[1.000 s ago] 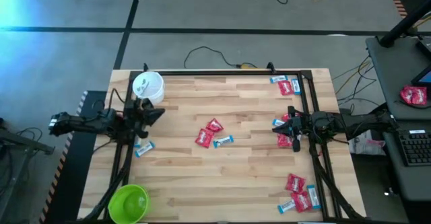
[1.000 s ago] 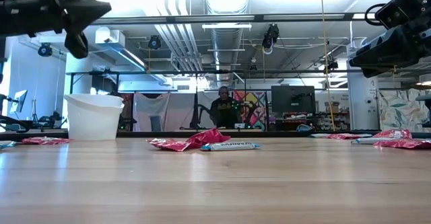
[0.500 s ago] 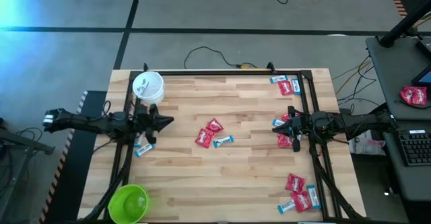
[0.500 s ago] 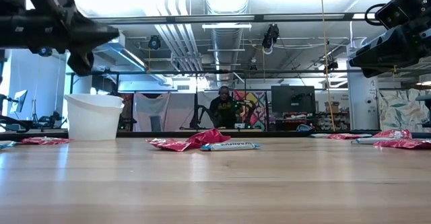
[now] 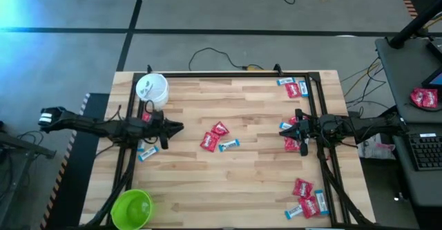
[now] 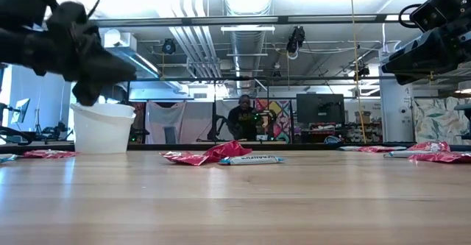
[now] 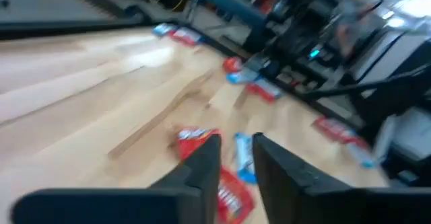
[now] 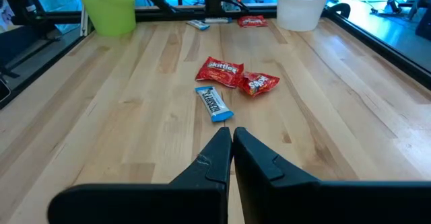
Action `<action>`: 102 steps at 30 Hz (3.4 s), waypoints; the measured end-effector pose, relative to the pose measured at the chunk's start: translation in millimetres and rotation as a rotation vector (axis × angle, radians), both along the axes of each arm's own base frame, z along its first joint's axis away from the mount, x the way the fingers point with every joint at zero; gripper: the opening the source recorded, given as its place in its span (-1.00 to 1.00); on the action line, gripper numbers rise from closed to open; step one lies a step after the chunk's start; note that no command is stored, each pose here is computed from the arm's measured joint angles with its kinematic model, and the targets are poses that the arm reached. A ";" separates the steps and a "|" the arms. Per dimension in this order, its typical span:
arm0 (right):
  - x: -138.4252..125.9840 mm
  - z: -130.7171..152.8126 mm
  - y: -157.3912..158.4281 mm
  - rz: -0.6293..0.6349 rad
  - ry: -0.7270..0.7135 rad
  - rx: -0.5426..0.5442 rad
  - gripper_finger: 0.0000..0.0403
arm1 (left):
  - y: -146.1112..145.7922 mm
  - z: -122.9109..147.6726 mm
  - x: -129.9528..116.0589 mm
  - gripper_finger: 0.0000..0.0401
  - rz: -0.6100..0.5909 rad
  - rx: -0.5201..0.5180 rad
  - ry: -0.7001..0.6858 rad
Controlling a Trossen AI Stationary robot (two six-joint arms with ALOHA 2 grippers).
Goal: Sort candy by brand, put in halloween buckets
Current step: Put the red candy into the white bucket
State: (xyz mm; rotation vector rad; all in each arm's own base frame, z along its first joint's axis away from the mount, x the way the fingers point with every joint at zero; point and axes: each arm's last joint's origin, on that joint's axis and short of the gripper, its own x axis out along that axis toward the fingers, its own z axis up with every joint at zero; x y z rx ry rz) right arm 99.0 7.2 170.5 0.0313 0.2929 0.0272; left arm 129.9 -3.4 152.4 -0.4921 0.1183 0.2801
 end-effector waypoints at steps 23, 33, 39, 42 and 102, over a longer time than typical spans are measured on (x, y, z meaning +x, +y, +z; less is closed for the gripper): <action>0.0 0.0 0.0 0.000 0.000 0.000 -0.95 | -34.7 -11.2 68.4 0.14 -0.025 0.191 0.426; 0.0 0.1 0.0 0.000 0.000 0.000 -0.95 | -55.0 -46.0 130.2 0.14 0.011 0.254 0.587; 0.0 0.0 0.0 0.000 0.000 0.000 -0.95 | -59.6 -66.6 157.2 0.14 0.081 0.190 0.598; 0.0 0.1 0.0 0.000 0.000 0.000 -0.95 | -61.1 -76.8 165.0 0.14 0.124 0.171 0.603; 0.0 0.0 0.0 0.000 0.001 0.000 -0.95 | 147.2 82.9 30.8 -0.64 1.099 -0.082 1.171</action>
